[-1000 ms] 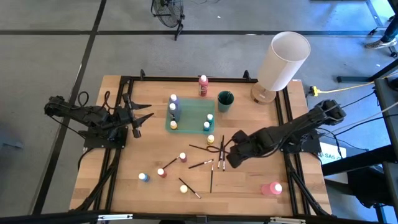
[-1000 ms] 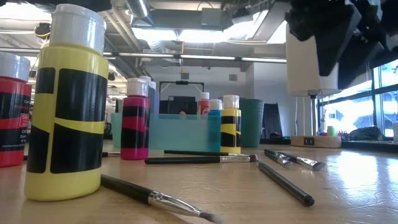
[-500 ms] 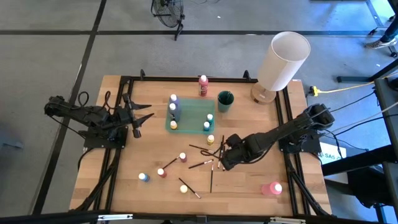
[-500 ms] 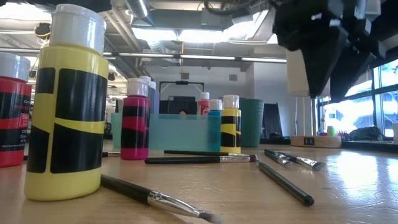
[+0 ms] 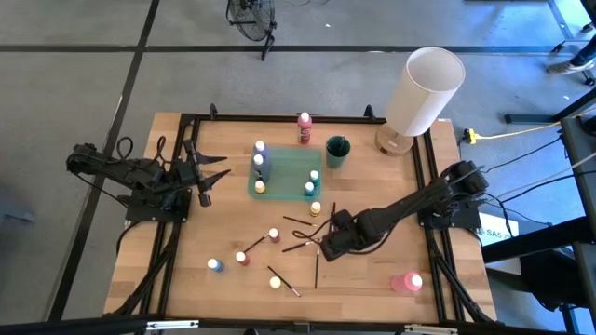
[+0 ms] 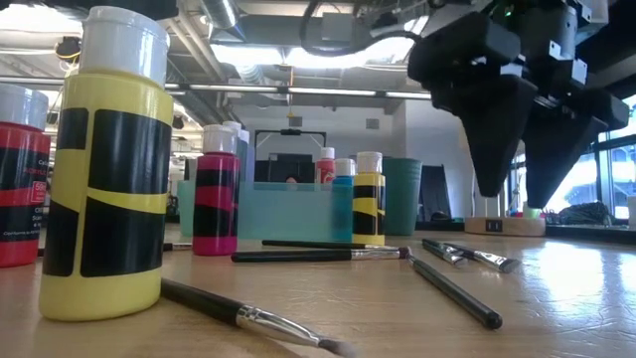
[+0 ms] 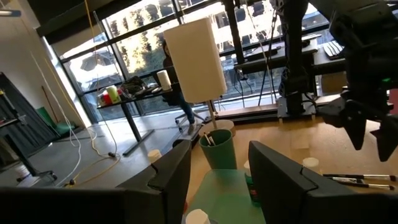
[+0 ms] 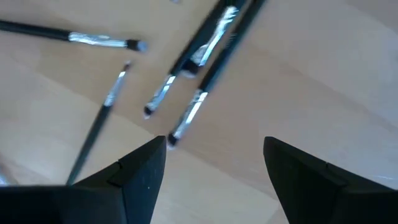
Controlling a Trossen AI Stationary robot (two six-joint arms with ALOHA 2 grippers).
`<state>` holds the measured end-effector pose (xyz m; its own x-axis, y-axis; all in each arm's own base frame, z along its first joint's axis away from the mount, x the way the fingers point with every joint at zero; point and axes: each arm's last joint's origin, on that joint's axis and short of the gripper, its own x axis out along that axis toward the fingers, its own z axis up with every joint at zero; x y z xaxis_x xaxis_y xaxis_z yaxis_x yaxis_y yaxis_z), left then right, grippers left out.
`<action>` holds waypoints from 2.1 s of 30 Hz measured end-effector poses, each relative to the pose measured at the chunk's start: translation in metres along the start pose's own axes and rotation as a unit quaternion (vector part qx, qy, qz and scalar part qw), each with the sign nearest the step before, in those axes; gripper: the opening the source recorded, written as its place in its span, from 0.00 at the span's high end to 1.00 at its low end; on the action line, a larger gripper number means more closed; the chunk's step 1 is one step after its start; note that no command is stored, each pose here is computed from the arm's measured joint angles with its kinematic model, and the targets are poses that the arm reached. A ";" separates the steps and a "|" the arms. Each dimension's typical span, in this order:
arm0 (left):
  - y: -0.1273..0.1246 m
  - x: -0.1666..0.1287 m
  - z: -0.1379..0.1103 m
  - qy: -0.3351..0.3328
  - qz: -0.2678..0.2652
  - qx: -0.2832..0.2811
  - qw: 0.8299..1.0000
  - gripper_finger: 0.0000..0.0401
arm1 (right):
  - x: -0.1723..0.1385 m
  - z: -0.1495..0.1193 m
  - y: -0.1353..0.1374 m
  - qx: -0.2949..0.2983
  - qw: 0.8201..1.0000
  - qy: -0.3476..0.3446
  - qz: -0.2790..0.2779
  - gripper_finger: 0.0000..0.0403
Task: Pick & Place Paint Supplies
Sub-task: Put the black paint brush into the dark green cup
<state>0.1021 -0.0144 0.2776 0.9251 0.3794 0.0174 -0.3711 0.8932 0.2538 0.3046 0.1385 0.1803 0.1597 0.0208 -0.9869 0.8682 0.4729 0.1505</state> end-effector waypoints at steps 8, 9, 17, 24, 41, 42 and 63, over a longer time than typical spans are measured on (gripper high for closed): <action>0.000 0.000 -0.001 0.003 -0.001 -0.013 1.000 0.61 | 0.014 -0.003 0.013 -0.002 0.999 -0.003 0.041 0.32; 0.000 0.000 -0.001 0.004 -0.002 -0.020 1.000 0.61 | 0.017 -0.005 0.014 0.000 0.999 -0.002 0.038 0.32; -0.001 0.000 -0.002 0.008 -0.003 -0.026 1.000 0.61 | 0.032 -0.011 0.016 0.008 1.000 0.001 0.025 0.32; -0.001 0.000 -0.002 0.008 -0.003 -0.026 1.000 0.61 | 0.038 -0.011 0.014 0.009 1.000 0.002 0.008 0.32; -0.001 0.000 -0.002 0.011 -0.003 -0.025 1.000 0.61 | 0.046 -0.012 0.006 0.055 0.997 0.016 -0.052 0.32; -0.001 0.000 -0.003 0.011 -0.003 -0.025 1.000 0.61 | 0.046 -0.012 0.004 0.060 0.996 0.016 -0.058 0.33; -0.001 0.000 -0.002 0.010 -0.003 -0.025 1.000 0.61 | 0.047 -0.011 0.001 0.073 0.994 0.039 -0.075 0.54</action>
<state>0.1022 -0.0145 0.2750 0.9258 0.3780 -0.0043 -0.3691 0.9064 0.2057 0.3077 0.1497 0.1335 -0.0089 0.0300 -0.9995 0.9396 0.3423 0.0019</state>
